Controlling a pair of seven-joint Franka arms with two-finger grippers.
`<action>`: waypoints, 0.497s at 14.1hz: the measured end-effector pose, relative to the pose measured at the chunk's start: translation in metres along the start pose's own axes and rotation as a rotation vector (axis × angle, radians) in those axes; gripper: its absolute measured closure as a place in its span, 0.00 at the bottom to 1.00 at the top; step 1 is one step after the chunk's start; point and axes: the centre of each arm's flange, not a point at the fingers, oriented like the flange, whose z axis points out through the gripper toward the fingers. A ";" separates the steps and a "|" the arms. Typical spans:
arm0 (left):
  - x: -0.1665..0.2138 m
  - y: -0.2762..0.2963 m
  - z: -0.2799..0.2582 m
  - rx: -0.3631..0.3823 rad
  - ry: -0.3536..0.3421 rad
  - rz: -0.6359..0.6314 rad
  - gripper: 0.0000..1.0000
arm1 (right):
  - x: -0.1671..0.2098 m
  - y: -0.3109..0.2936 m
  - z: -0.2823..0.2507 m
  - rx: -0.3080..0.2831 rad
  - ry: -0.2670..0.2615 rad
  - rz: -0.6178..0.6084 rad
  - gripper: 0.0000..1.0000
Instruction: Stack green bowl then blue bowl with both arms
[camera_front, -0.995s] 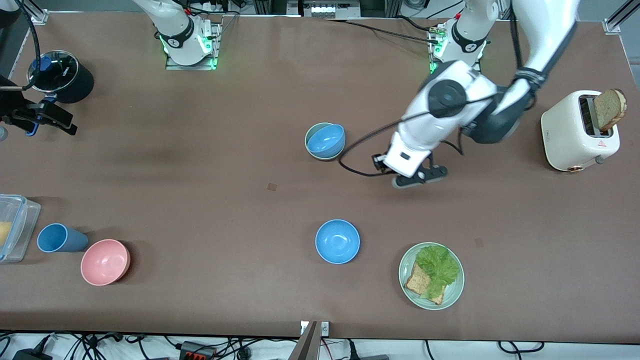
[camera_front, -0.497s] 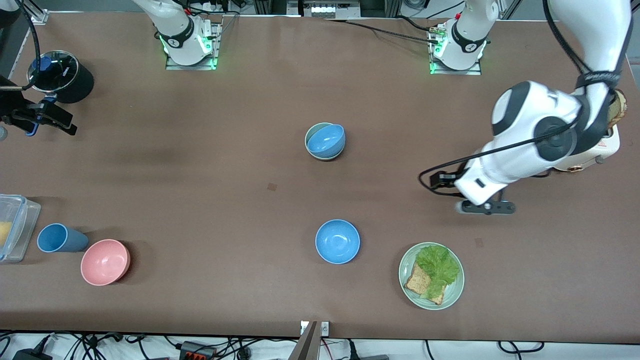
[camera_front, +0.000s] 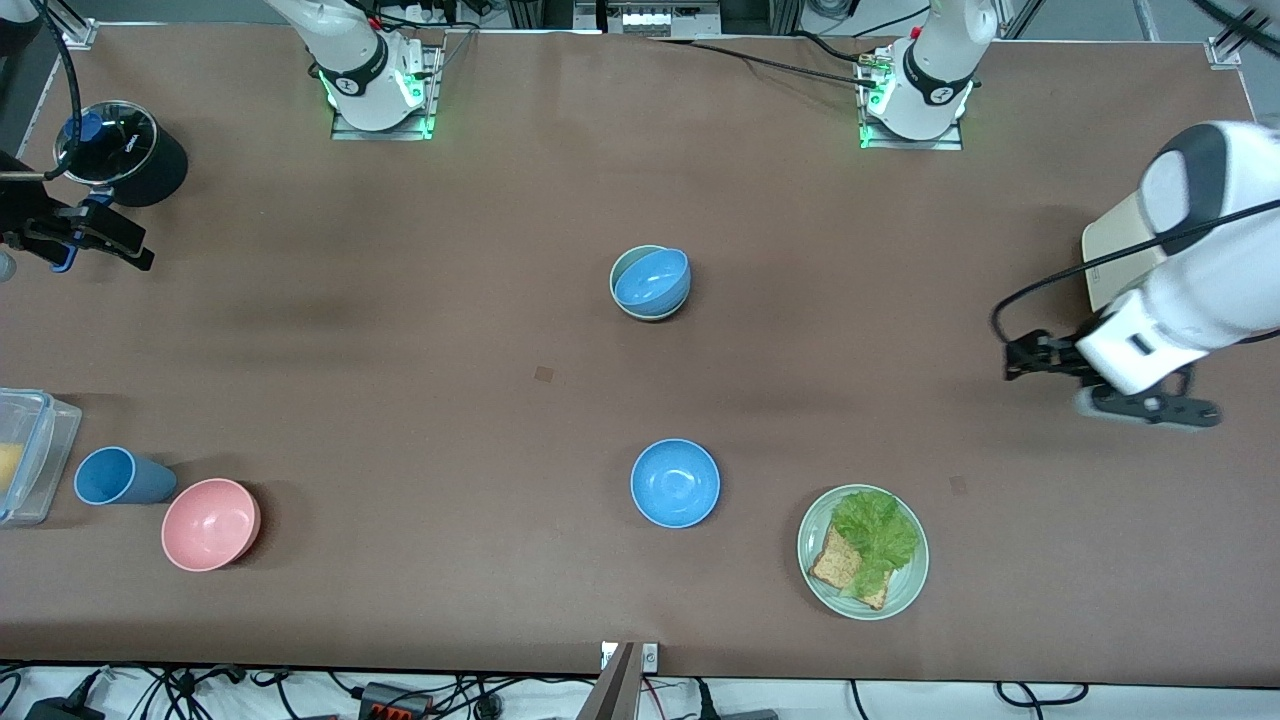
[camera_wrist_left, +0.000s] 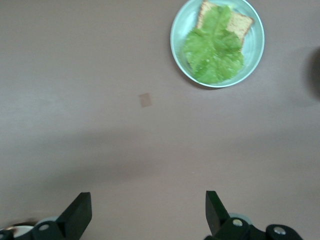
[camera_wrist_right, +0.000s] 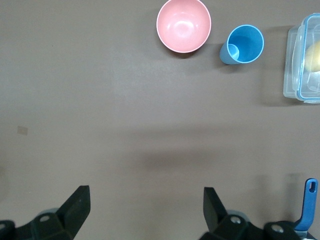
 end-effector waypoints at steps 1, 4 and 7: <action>-0.005 0.000 -0.013 0.004 0.008 -0.002 0.00 | 0.000 0.000 0.000 0.000 0.000 0.000 0.00; -0.024 0.002 -0.043 0.007 -0.029 -0.005 0.00 | 0.000 0.000 0.000 0.000 0.000 -0.003 0.00; -0.037 0.002 -0.061 0.005 -0.075 -0.014 0.00 | 0.000 0.000 0.000 0.000 0.000 -0.005 0.00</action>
